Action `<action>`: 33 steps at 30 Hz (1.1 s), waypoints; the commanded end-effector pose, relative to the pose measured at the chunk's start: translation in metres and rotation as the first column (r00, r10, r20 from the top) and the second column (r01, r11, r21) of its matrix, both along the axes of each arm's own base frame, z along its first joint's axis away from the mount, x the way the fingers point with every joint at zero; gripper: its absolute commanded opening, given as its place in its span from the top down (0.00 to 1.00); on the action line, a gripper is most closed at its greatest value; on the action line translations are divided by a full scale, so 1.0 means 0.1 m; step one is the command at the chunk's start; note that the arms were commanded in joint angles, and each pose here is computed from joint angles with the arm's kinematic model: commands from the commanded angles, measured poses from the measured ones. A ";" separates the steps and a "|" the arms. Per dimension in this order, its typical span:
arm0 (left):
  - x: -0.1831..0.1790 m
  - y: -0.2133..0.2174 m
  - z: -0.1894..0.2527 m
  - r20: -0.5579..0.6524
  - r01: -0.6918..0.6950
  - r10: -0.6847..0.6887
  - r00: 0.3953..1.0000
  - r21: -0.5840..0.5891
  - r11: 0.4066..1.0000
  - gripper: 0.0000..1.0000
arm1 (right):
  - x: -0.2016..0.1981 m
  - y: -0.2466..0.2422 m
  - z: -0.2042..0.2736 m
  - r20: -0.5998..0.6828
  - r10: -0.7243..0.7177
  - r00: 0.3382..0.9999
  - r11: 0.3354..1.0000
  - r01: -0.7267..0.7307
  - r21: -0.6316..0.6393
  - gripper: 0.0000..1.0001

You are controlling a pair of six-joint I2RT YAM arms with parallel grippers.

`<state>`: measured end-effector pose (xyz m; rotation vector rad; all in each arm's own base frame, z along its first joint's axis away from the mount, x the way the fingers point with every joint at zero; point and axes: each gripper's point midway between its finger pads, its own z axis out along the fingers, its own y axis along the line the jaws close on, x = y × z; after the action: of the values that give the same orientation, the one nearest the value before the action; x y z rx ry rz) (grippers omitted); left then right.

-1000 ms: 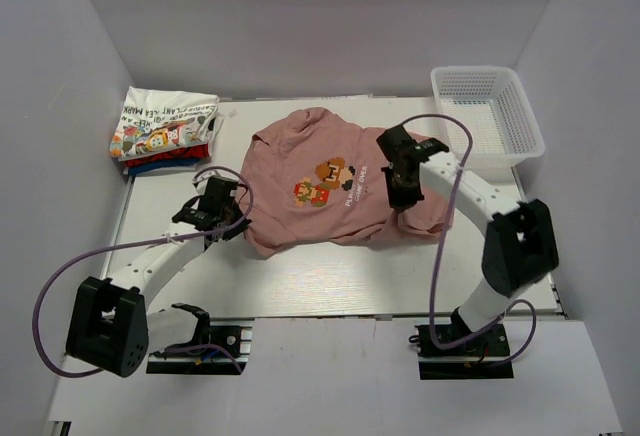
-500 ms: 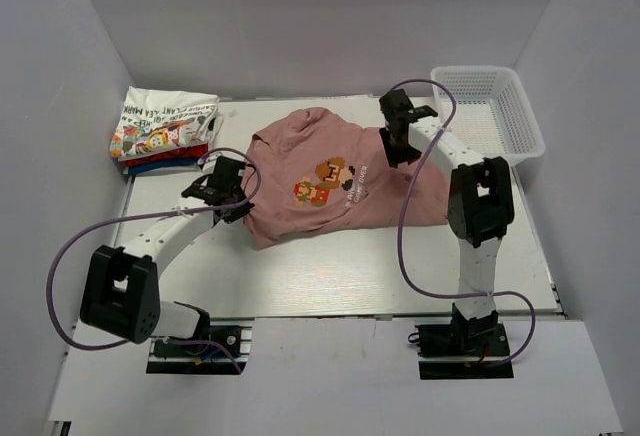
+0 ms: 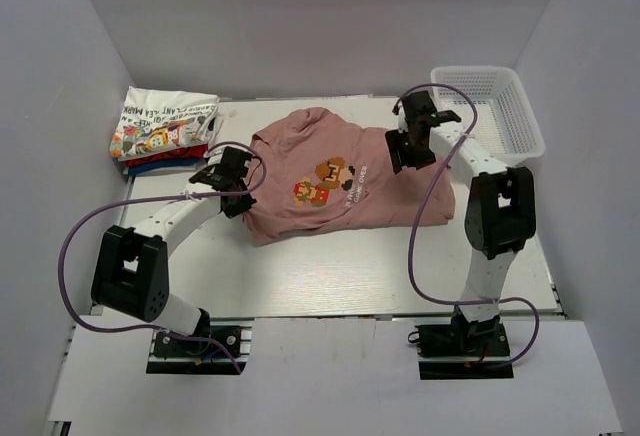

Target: Fold and stack the t-shirts

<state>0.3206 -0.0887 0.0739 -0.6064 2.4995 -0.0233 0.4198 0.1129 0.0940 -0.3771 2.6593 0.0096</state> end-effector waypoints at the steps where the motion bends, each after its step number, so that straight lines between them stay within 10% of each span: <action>1: 0.04 0.06 0.12 0.023 0.002 -0.003 1.000 0.029 1.000 1.00 | 0.18 0.23 0.12 0.067 0.078 0.995 0.983 -0.088 0.158 0.34; 33: -0.05 0.10 0.22 0.066 -0.026 0.025 0.997 0.008 1.000 1.00 | 0.35 0.05 -0.46 -0.009 0.003 1.000 0.984 -0.001 0.176 0.45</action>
<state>0.3144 -0.0832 0.0807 -0.5955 2.4879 -0.0065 0.4526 0.1297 0.0338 -0.3566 2.6689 0.3028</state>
